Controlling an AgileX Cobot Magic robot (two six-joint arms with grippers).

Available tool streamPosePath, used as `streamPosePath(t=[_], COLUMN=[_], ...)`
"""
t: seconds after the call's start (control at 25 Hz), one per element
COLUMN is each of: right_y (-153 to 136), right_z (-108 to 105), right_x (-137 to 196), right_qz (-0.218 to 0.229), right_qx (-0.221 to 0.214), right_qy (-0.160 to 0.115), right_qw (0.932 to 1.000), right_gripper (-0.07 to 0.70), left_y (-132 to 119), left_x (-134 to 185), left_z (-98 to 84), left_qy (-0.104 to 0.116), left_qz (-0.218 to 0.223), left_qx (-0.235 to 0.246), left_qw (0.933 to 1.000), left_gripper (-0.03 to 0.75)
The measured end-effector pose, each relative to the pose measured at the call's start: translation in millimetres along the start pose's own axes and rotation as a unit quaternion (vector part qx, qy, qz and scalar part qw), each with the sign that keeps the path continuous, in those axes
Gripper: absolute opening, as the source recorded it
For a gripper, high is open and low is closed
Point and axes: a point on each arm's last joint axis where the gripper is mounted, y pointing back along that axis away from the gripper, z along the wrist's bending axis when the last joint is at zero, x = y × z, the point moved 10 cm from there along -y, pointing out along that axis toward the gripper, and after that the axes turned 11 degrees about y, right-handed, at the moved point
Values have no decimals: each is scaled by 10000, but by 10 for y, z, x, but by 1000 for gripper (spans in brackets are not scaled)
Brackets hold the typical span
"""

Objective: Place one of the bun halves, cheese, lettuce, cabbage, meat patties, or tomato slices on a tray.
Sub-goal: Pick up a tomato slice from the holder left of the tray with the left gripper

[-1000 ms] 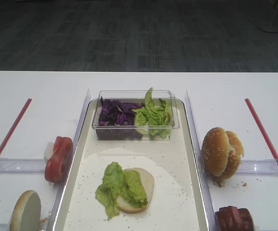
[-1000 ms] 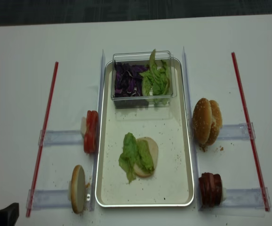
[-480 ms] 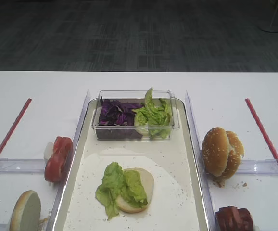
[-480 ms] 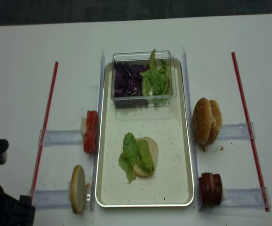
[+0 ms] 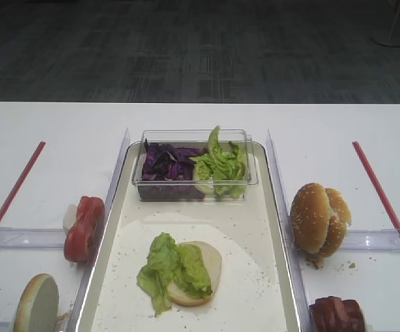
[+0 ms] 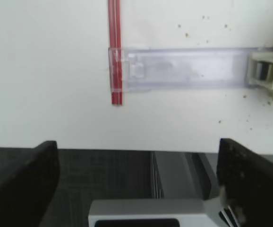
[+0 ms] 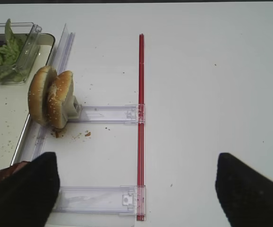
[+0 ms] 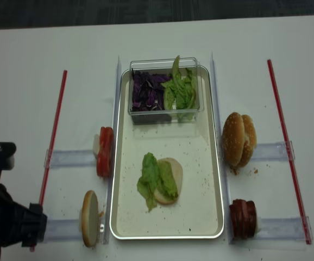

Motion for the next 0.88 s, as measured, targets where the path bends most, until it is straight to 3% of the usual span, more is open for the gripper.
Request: streamPosePath(t=[0.6,0.88], right_y=[0,0], right_z=[0,0], right_x=[0,0], right_qz=[0,0], right_qx=[0,0], right_qy=[9,9], right_qw=[10000,10000], right_gripper=[679,679], left_y=[-51,-48], left_x=[-1314,-1608], left_z=[-342,-428], left_qy=[4,30], left_qz=[-110,-138], left_qx=[17,50], left_qw=[9999,9999], left_gripper=[618,618])
